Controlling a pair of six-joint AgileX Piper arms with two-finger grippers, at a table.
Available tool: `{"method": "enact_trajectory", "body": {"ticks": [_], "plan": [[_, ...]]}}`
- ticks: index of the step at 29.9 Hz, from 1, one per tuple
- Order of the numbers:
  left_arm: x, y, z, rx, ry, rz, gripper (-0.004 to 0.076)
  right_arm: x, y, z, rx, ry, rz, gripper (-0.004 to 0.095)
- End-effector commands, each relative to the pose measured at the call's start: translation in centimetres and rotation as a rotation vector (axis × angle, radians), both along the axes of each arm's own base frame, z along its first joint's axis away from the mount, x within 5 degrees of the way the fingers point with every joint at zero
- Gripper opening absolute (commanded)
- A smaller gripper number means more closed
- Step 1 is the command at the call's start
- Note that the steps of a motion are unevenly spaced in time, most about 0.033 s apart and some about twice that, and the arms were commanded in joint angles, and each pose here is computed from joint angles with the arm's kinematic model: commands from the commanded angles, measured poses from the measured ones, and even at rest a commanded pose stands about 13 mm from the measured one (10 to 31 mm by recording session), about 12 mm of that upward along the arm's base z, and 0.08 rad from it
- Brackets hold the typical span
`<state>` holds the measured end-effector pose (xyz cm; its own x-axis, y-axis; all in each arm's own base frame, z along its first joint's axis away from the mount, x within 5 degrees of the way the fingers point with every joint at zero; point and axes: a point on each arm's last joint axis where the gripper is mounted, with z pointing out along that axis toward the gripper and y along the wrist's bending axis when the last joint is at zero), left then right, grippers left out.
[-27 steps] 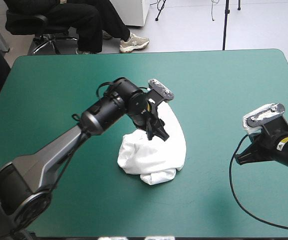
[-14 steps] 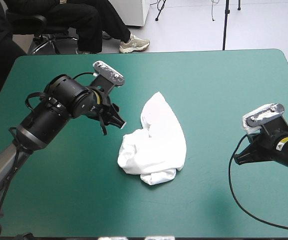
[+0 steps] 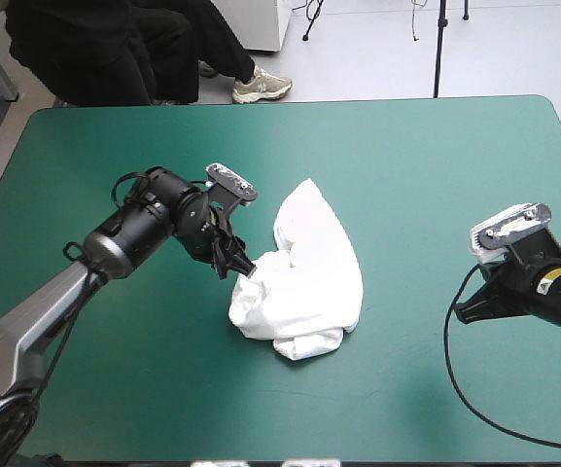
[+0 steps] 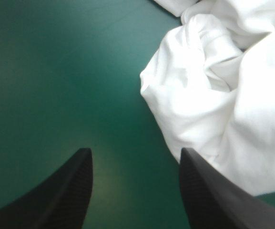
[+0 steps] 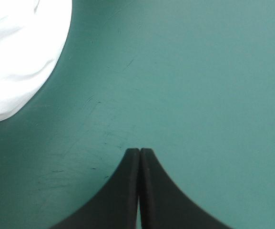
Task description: Fold the cloth
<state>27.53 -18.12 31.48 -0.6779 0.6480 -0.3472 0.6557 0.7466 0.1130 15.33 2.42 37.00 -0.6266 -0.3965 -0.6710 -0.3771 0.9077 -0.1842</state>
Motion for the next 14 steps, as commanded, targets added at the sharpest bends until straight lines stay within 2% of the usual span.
{"method": "enact_trajectory", "body": {"ticks": [1, 14], "plan": [[1.0, -0.9, -0.2, -0.047, -0.032, -0.009, 0.0397, 0.0, 0.0, 0.9, 0.007, -0.067, 0.009, -0.0017], [3.9, -3.4, -6.9, -0.024, 0.066, -0.029, 0.0396, 0.0, 0.0, 0.8, 0.003, -0.068, 0.015, -0.0017]]}}
